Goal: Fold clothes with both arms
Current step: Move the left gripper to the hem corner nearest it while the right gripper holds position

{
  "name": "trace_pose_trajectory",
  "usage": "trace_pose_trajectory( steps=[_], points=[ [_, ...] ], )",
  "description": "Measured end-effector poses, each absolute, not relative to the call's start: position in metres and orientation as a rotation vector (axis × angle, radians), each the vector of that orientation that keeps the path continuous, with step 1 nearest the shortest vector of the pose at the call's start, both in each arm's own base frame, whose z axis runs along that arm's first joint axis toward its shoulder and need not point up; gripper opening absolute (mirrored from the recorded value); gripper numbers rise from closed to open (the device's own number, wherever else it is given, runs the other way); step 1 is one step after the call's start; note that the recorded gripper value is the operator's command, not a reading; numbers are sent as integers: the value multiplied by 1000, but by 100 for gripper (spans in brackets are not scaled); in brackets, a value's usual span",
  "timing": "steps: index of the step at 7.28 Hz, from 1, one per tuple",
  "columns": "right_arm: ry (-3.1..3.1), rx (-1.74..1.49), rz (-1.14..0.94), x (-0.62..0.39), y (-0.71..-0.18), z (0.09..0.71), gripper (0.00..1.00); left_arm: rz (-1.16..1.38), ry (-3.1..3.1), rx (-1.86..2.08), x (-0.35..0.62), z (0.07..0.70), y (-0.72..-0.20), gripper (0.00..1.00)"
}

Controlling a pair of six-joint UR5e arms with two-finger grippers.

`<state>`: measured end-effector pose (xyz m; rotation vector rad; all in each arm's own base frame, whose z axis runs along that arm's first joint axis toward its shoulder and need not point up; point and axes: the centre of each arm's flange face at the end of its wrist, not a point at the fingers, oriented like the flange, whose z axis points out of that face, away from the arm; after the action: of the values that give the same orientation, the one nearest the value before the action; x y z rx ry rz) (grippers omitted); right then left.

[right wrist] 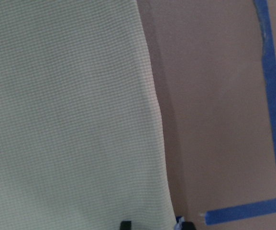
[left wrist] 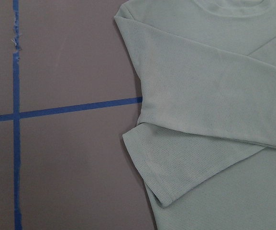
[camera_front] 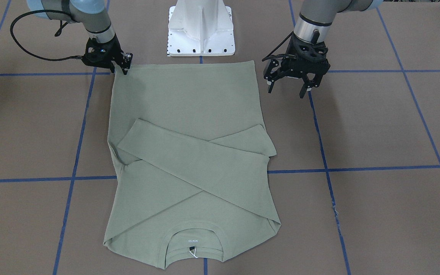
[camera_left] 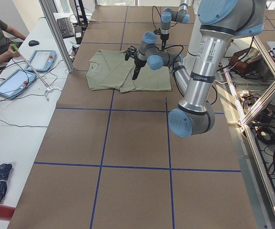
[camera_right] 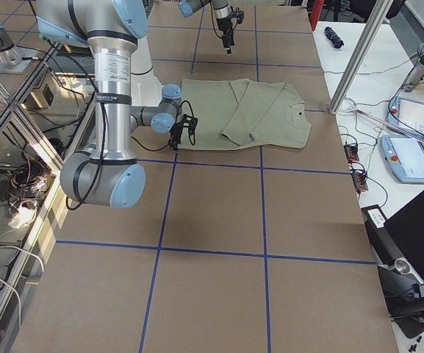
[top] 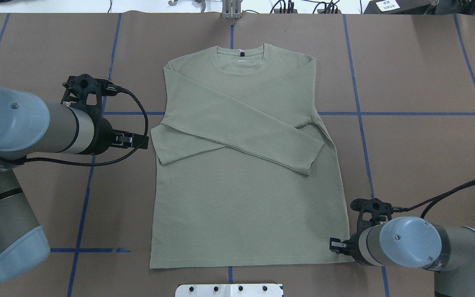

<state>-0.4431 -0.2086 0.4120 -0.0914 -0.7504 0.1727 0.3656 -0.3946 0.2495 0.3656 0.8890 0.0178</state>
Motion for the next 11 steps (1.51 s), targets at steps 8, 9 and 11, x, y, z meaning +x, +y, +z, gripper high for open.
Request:
trace_pose_trajectory(
  steps=[8, 9, 11],
  points=[
    [-827, -74, 174, -432, -209, 376, 0, -148, 909, 152, 427, 268, -347, 98],
    [-842, -70, 179, -428, -211, 369, 0, -170, 916, 67, 456, 268, -308, 98],
    [-854, -64, 195, -421, -218, 363, 0, -174, 906, -30, 497, 271, -242, 98]
  ],
)
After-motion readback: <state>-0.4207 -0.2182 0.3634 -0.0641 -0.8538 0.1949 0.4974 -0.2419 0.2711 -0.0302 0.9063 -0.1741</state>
